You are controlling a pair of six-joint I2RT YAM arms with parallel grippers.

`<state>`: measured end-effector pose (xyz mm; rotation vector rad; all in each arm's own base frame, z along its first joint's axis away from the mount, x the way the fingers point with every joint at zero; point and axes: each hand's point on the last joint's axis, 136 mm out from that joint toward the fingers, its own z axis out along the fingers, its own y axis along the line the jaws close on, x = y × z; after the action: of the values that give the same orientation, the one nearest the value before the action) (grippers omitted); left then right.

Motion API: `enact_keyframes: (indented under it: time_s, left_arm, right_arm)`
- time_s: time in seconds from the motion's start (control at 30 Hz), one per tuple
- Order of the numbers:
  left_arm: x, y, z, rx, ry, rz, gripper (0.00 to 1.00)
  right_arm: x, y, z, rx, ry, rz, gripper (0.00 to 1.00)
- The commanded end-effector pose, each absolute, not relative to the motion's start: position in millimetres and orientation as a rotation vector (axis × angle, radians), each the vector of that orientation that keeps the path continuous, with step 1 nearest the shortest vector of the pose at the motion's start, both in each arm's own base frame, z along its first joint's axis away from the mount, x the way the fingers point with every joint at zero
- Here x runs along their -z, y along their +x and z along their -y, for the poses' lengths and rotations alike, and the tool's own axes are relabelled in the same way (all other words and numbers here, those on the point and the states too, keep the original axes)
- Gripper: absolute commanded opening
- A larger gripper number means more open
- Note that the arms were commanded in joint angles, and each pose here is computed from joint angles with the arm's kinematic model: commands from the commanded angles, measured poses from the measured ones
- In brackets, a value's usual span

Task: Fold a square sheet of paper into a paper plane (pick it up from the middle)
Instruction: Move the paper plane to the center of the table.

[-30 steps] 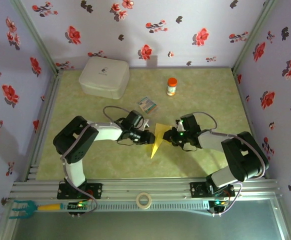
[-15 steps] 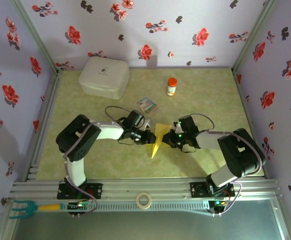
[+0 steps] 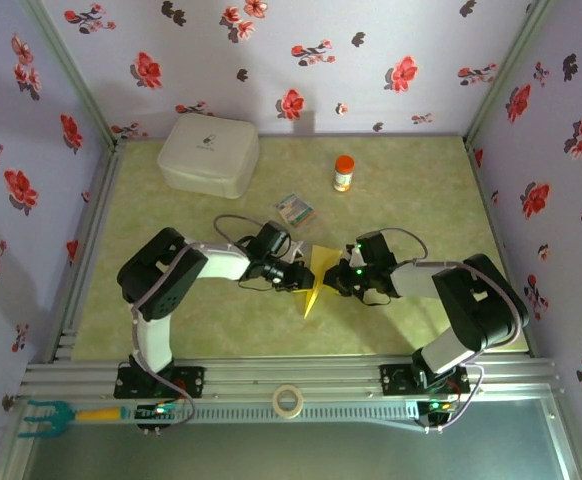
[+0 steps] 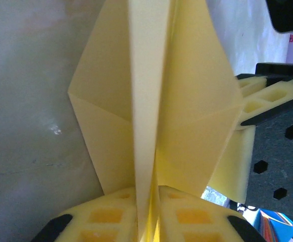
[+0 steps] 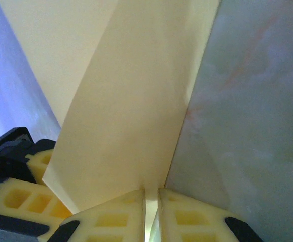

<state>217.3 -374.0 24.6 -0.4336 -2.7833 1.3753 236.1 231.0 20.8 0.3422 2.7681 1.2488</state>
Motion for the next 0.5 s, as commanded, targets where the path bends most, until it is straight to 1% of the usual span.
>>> enact_keyframes:
  time_s: [0.0,0.07,0.13,0.17,0.23,0.3,0.47]
  left_arm:
    - [-31,215,383,-1.427,-0.454,2.734,0.11]
    - [-37,216,383,-1.444,-0.462,2.743,0.07]
    - [-42,218,381,-1.449,-0.471,2.775,0.06]
    - [-44,221,378,-1.43,-0.469,2.814,0.04]
    - [-51,228,369,-1.376,-0.472,2.913,0.02]
    - [-54,238,352,-1.246,-0.444,3.056,0.02]
    - [-60,257,301,-0.761,-0.387,3.35,0.02]
  right_arm:
    - [-20,232,-233,-1.271,0.341,-2.773,0.15]
    - [-23,233,-232,-1.255,0.339,-2.765,0.16]
    - [-28,236,-229,-1.227,0.332,-2.754,0.16]
    - [-31,238,-226,-1.198,0.333,-2.748,0.17]
    - [-37,241,-220,-1.136,0.319,-2.735,0.17]
    - [-41,242,-214,-1.076,0.315,-2.729,0.18]
    - [-57,248,-208,-1.031,0.306,-2.685,0.18]
